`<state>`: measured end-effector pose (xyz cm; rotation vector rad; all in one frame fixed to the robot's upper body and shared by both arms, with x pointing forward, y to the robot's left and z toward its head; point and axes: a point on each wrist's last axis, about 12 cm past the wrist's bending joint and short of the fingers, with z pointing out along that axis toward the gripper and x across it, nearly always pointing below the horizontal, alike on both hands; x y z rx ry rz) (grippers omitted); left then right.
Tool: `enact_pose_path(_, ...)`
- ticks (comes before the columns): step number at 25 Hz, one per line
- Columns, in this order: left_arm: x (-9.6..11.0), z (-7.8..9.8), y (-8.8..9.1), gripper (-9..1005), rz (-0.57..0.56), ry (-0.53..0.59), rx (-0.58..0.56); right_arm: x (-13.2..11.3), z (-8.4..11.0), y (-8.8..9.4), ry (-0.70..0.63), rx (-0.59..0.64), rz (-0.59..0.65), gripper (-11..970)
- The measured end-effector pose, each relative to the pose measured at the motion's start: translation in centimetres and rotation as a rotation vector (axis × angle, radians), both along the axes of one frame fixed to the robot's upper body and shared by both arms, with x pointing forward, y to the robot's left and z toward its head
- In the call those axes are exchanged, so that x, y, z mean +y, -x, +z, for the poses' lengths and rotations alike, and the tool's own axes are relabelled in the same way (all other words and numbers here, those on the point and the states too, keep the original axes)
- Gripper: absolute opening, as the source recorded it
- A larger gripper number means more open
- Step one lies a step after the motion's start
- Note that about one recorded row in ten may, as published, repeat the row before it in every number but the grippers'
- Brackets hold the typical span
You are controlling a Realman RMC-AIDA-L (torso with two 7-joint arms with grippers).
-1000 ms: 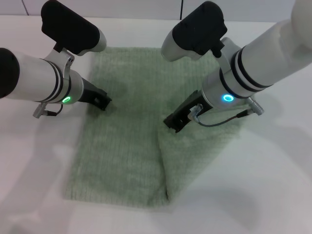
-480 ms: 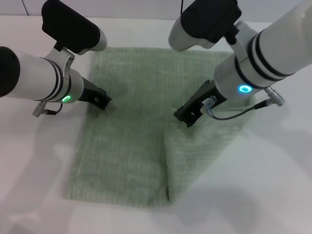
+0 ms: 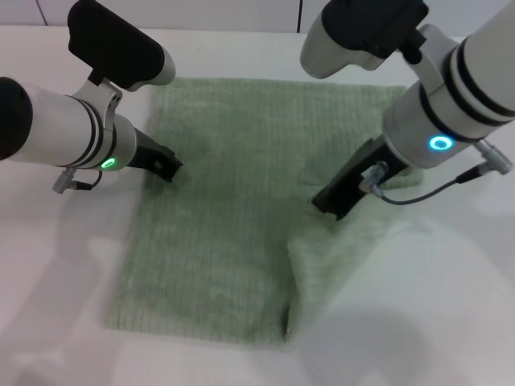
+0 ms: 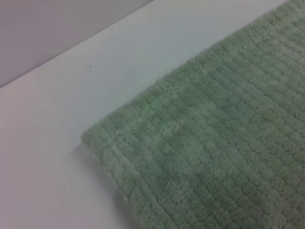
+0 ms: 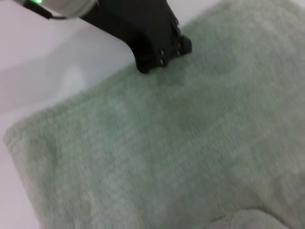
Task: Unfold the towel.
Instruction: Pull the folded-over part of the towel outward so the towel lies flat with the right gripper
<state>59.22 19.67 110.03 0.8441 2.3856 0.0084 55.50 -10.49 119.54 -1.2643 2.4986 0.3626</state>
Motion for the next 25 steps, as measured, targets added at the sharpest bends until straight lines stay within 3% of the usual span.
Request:
enact_pose_path(8,-0.1,0.1,0.0,-1,-0.003,0.000,-0.003,-0.6,1.2,0.8,0.067,-0.011,-0.023,35)
enact_pose_path(25,-0.5,0.1,0.0,-1,-0.019,-0.004,-0.003,-1.9,1.5,3.2,0.142,0.047,-0.025,64)
